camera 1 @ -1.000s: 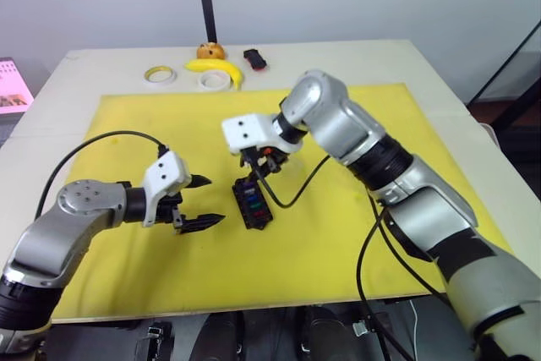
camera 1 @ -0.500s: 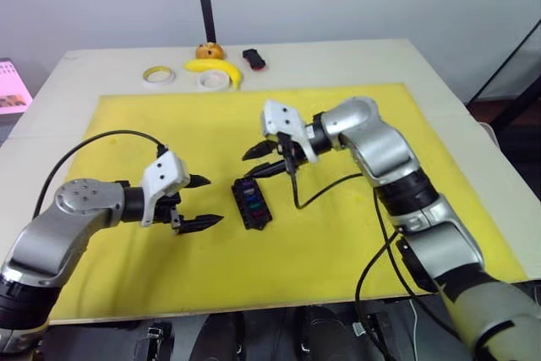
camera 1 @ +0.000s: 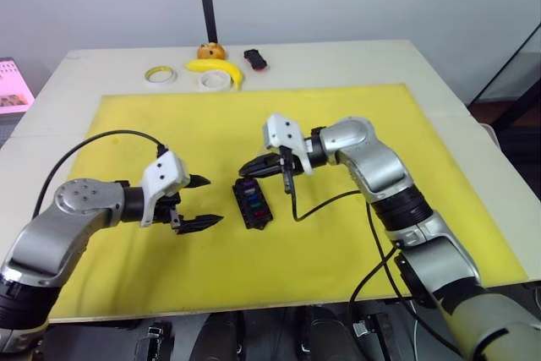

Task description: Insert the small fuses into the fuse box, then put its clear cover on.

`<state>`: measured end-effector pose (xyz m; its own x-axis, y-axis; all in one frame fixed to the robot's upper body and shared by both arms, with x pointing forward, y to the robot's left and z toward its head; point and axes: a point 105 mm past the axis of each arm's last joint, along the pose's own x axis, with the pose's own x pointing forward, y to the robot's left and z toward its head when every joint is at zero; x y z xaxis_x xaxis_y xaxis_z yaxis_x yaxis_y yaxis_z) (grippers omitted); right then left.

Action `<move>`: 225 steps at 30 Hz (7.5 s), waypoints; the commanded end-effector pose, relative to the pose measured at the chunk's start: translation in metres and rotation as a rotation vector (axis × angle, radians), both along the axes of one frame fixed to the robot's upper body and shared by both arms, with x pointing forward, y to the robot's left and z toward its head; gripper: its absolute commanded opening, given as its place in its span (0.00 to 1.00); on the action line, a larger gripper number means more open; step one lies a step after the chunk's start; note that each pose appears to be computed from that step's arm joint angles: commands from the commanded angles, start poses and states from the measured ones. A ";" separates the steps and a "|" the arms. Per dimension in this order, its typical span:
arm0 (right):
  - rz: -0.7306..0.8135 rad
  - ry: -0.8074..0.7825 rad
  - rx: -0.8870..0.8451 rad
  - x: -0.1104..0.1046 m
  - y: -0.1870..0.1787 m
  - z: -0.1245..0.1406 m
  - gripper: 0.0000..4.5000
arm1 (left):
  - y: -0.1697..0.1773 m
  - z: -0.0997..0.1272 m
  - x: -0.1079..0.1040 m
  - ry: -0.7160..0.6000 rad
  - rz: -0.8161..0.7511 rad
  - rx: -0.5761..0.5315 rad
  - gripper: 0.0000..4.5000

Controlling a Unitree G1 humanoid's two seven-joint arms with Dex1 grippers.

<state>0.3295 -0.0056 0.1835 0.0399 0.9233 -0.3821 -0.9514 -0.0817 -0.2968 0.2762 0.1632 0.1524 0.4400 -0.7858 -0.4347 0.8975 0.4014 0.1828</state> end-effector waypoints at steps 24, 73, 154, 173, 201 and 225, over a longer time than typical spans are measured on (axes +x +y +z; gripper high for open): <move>0.011 0.020 -0.061 0.011 0.008 -0.033 0.02 | -0.003 0.009 -0.002 -0.042 -0.005 0.018 1.00; 0.019 0.056 -0.002 0.007 -0.001 0.001 0.02 | 0.008 0.012 -0.002 -0.048 0.022 0.031 1.00; 0.087 -0.181 -0.105 -0.060 -0.059 0.051 1.00 | 0.064 -0.042 -0.002 0.743 0.013 -0.254 0.37; 0.080 -0.178 -0.106 -0.058 -0.056 0.046 1.00 | 0.071 -0.049 -0.024 0.787 0.052 -0.282 0.37; 0.076 -0.198 -0.108 -0.056 -0.054 0.044 1.00 | 0.072 -0.063 -0.036 0.827 0.095 -0.306 0.21; 0.064 -0.175 -0.103 -0.055 -0.052 0.043 1.00 | 0.062 -0.028 -0.021 0.682 0.079 -0.392 0.01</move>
<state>0.2774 -0.0609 0.2200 0.0591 0.8770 -0.4769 -0.8893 -0.1708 -0.4242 0.2481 0.2285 0.1021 0.2045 -0.9034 -0.3768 0.6805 0.4079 -0.6087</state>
